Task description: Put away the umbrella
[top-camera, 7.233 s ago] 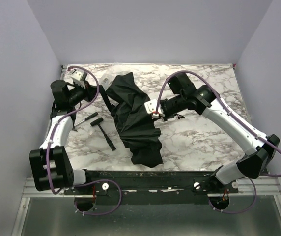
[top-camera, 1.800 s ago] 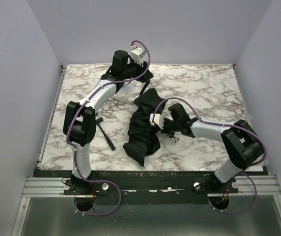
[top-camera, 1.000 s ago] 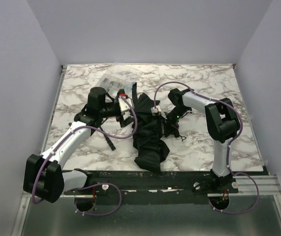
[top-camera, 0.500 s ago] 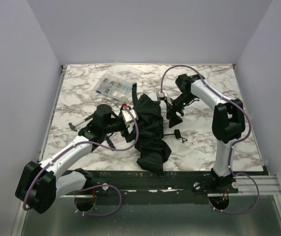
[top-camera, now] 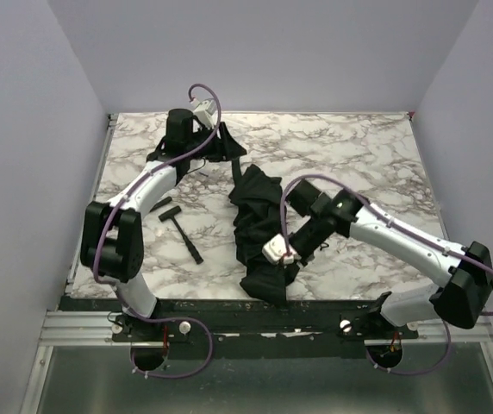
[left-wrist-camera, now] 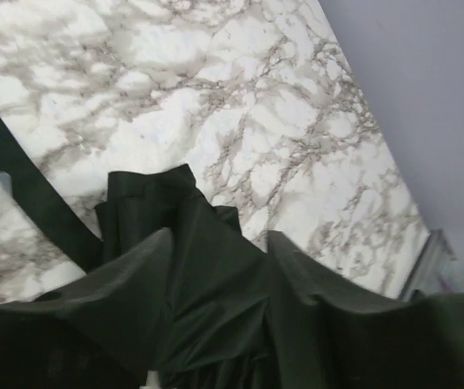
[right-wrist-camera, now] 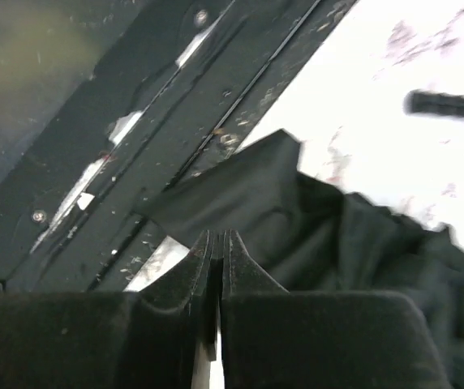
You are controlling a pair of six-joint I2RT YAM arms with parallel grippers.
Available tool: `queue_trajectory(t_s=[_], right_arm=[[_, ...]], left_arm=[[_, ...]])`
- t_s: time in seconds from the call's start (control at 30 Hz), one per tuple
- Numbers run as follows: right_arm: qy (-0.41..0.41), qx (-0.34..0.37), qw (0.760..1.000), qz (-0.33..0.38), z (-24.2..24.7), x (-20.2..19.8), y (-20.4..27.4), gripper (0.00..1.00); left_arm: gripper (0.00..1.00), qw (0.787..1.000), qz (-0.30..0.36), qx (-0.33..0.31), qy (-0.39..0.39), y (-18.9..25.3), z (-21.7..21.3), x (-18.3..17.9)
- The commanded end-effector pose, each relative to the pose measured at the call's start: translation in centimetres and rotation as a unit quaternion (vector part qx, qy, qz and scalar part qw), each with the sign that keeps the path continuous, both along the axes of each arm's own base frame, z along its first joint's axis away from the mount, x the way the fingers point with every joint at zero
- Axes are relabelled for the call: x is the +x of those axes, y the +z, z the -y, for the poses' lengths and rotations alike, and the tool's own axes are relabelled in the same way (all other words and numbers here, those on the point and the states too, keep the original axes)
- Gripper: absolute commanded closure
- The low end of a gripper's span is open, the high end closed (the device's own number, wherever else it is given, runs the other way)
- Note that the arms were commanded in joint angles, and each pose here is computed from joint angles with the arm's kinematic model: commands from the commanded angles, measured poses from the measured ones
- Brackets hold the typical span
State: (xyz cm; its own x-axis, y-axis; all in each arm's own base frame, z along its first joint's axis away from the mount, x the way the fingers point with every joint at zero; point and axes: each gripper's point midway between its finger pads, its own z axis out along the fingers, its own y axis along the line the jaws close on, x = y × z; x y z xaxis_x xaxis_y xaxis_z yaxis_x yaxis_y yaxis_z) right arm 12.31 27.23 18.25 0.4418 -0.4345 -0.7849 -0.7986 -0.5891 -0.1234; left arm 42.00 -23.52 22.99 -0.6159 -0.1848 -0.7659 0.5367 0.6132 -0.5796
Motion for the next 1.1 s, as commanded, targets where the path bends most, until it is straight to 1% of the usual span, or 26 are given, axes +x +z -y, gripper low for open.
queue_trajectory(t_s=[0.0,0.1,0.27,0.37,0.47,0.53,0.6,0.73,0.8,0.93,1.07], right_arm=[[-0.054,-0.035,0.997,0.044,-2.7,0.3,-5.2,0.99],[-0.056,-0.063,0.995,0.051,-3.1,-0.2,-8.3,1.00],[-0.072,-0.080,0.993,0.056,-4.5,-1.0,-11.7,0.99],[-0.096,-0.102,0.989,0.049,-4.9,-0.5,-13.6,0.99],[-0.108,-0.120,0.984,0.069,-4.4,0.4,-15.2,0.99],[-0.115,-0.128,0.982,0.081,-3.9,0.8,-16.2,0.99],[-0.128,-0.144,0.977,0.095,-3.3,1.4,-17.2,0.99],[-0.170,-0.160,0.963,0.131,-2.6,3.8,-17.6,0.99],[-0.198,-0.153,0.956,0.154,-2.5,5.8,-17.2,1.00],[-0.248,-0.139,0.935,0.211,-2.5,10.3,-15.9,1.00],[-0.289,-0.122,0.916,0.252,-2.5,14.1,-14.6,0.99]], left_arm=[[0.60,0.986,-0.166,-0.005,0.015,-5.8,0.8,0.7],[0.62,0.979,-0.200,0.013,0.020,-8.7,1.1,1.1],[0.63,0.973,-0.224,0.048,0.014,-12.6,2.3,0.8],[0.64,0.969,-0.237,0.071,0.013,-14.5,2.7,0.2],[0.64,0.964,-0.249,0.094,0.004,-16.5,2.8,-0.8],[0.67,0.964,-0.246,0.098,-0.007,-17.0,3.0,-1.5],[0.67,0.963,-0.248,0.107,-0.011,-17.1,3.1,-2.0],[0.71,0.956,-0.264,0.123,-0.033,-17.4,3.3,-3.7],[0.75,0.951,-0.273,0.130,-0.056,-17.6,3.7,-5.1],[0.77,0.937,-0.302,0.149,-0.094,-18.3,4.4,-8.9],[0.77,0.922,-0.332,0.157,-0.126,-19.1,5.2,-12.7]])
